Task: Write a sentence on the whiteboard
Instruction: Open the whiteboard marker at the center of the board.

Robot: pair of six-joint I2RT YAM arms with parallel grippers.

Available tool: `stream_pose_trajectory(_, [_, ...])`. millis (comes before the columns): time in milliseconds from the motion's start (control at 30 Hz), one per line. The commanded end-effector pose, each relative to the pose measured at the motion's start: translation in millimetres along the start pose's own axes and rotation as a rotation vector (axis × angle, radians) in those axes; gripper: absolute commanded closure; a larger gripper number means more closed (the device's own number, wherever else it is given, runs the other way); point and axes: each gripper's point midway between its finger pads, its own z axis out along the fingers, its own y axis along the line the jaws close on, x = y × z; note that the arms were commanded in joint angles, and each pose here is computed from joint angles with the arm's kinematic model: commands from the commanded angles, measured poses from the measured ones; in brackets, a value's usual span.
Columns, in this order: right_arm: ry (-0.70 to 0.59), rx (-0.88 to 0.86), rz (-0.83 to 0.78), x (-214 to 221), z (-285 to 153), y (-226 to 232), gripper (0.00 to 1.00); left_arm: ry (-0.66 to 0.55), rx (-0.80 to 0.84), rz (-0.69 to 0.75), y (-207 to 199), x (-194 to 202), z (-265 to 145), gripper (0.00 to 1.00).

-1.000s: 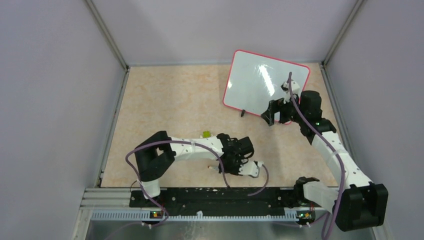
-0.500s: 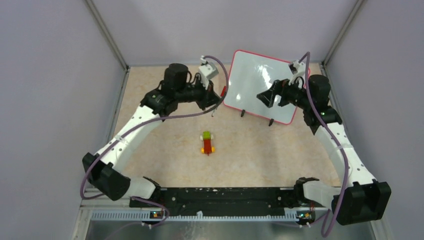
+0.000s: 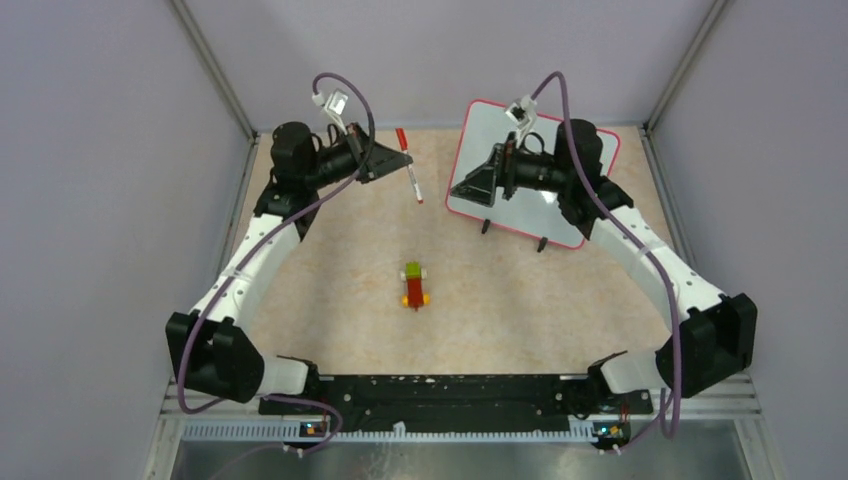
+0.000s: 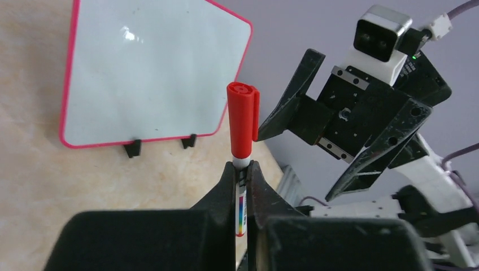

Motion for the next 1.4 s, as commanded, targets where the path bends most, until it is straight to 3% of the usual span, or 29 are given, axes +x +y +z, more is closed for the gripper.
stream_pose_trajectory(0, [-0.010, -0.179, -0.027, -29.8, 27.2, 50.6, 0.11, -0.078, 0.276, -0.161, -31.9, -9.9, -10.8, 1.00])
stream_pose_trajectory(100, [0.005, -0.243, -0.014, -27.2, 42.7, 68.3, 0.17, -0.100, 0.297, -0.171, -30.4, -8.1, -13.4, 1.00])
stream_pose_trajectory(267, [0.037, -0.172, 0.000, -16.0, 68.8, 59.2, 0.20, -0.139, 0.369, -0.209, -37.8, -7.2, -20.1, 1.00])
stream_pose_trajectory(500, [0.053, -0.185, 0.043, -8.1, 89.7, 63.8, 0.43, -0.152, 0.375, -0.218, -35.9, -4.1, -21.8, 1.00])
stream_pose_trajectory(567, [0.058, -0.195, 0.044, -7.1, 92.2, 66.9, 0.56, -0.156, 0.375, -0.215, -35.3, -4.0, -21.9, 1.00])
stream_pose_trajectory(700, [0.076, -0.166, 0.026, -3.1, 89.5, 63.0, 1.00, -0.140, 0.355, -0.203, -31.4, 0.8, -21.6, 0.98])
stream_pose_trajectory(833, [0.121, -0.179, 0.009, 7.1, 75.3, 63.3, 1.00, -0.074, 0.305, -0.118, -20.5, 9.2, -20.0, 0.61])
stream_pose_trajectory(933, [0.149, -0.156, -0.008, 14.8, 53.8, 51.1, 1.00, 0.015, 0.269, 0.012, -11.5, 14.8, -25.4, 0.40])
stream_pose_trajectory(1100, [0.299, -0.140, -0.100, 52.0, 22.1, 32.3, 1.00, 0.094, 0.190, 0.261, 4.2, 25.3, -39.1, 0.03])
stream_pose_trajectory(1200, [0.373, -0.163, -0.138, 74.8, 8.0, 32.3, 1.00, 0.172, 0.270, 0.379, 2.8, 45.3, -48.5, 0.01])
stream_pose_trajectory(1367, [0.458, -0.211, -0.152, 99.7, -8.7, 36.5, 1.00, 0.271, 0.368, 0.410, 1.9, 64.7, -54.8, 0.03])
